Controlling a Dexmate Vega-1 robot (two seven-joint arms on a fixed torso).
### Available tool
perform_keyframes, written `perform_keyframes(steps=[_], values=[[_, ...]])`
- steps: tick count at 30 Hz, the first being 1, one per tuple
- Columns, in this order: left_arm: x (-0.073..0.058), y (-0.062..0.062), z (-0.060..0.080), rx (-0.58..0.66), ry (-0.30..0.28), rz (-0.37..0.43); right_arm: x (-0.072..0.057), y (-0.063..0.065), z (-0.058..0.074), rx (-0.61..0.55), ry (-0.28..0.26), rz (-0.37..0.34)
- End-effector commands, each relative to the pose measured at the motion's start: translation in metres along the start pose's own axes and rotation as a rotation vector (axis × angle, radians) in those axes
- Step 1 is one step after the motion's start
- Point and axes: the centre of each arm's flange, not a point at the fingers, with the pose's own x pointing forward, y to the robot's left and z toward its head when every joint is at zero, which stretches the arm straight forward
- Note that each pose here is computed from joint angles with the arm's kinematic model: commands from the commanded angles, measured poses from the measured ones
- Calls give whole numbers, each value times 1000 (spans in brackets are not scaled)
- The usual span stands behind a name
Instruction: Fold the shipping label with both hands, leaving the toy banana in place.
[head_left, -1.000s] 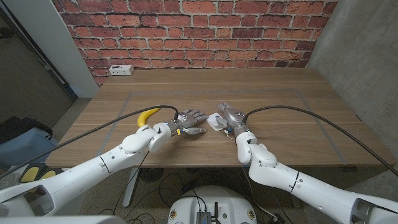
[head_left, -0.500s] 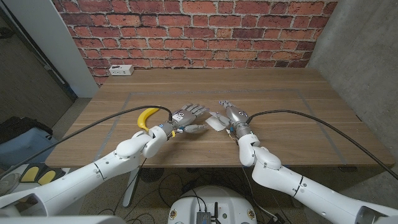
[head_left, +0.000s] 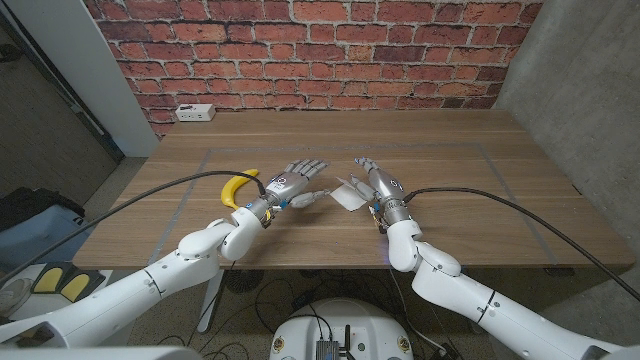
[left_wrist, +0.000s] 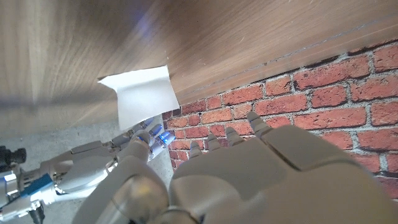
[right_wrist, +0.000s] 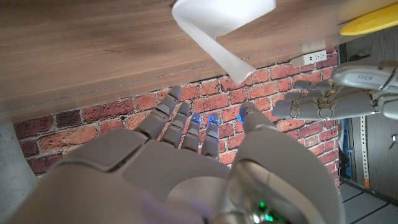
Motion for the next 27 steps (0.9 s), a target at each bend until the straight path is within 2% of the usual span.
perform_keyframes(steps=[1, 6, 12, 18, 21, 24, 27], values=[[-10, 4, -12, -215, 15, 76, -7, -6, -4, 192, -40, -62], [-12, 5, -19, -344, 16, 112, -10, -6, -4, 266, -51, -80], [-14, 6, -24, -402, 4, 144, -13, -4, -1, 311, -55, -92], [-17, 7, -35, -487, -5, 169, -16, -4, 1, 392, -71, -112], [-18, 8, -40, -508, -13, 178, -17, -6, 1, 407, -89, -141], [-19, 12, -44, -476, -25, 171, -19, -10, 2, 420, -95, -182], [-21, 14, -49, -508, -36, 173, -21, -14, -2, 460, -98, -216]])
